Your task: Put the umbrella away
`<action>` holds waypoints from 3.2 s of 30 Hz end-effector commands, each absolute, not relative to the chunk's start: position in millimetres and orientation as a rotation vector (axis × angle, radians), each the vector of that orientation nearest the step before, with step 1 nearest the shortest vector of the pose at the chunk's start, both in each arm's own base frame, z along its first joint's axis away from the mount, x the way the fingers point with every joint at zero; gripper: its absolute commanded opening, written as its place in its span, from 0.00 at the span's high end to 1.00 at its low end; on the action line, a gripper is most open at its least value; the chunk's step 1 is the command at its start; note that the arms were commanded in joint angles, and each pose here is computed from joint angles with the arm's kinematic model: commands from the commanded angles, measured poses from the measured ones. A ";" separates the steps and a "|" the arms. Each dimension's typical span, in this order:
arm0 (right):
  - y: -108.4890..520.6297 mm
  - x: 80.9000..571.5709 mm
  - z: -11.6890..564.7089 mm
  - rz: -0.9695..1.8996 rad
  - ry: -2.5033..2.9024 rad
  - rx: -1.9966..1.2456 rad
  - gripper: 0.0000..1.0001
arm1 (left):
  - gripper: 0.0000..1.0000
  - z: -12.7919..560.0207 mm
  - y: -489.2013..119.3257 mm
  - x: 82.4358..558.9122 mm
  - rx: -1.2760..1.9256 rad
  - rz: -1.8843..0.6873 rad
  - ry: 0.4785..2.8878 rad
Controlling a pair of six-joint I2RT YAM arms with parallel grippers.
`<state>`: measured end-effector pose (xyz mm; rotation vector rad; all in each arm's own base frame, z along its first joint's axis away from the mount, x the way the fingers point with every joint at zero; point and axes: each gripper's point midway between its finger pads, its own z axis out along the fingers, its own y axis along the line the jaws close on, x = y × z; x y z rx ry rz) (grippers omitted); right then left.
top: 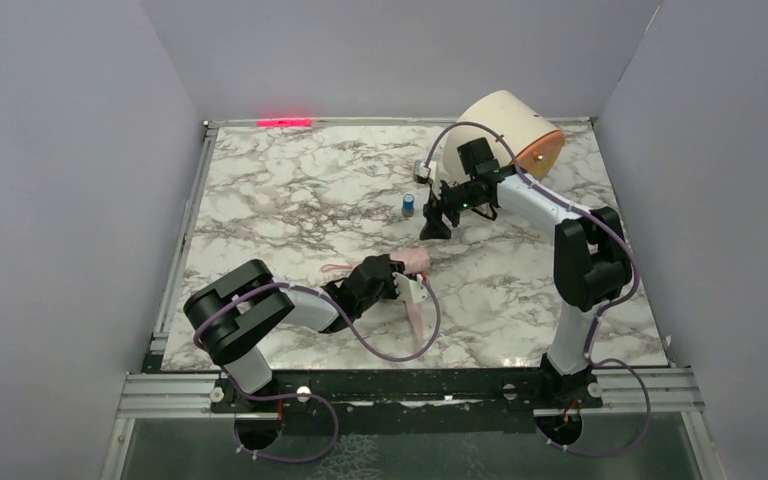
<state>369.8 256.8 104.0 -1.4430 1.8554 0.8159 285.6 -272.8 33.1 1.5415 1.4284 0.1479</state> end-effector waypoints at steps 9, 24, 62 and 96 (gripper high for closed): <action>295.2 322.6 98.5 1.099 1.593 -1.691 0.27 | 1.00 -27.4 -245.2 246.2 1.806 0.149 1.493; 290.7 307.4 24.2 0.936 1.837 -1.863 0.30 | 1.00 -20.5 -253.1 245.4 1.793 0.144 1.470; 255.6 313.9 -22.9 0.336 1.908 -1.889 0.74 | 0.22 182.9 -198.5 243.6 0.736 -0.155 1.662; 233.3 249.0 -37.8 -0.022 1.715 -1.947 0.74 | 0.10 162.2 -230.5 326.4 0.963 -0.466 1.788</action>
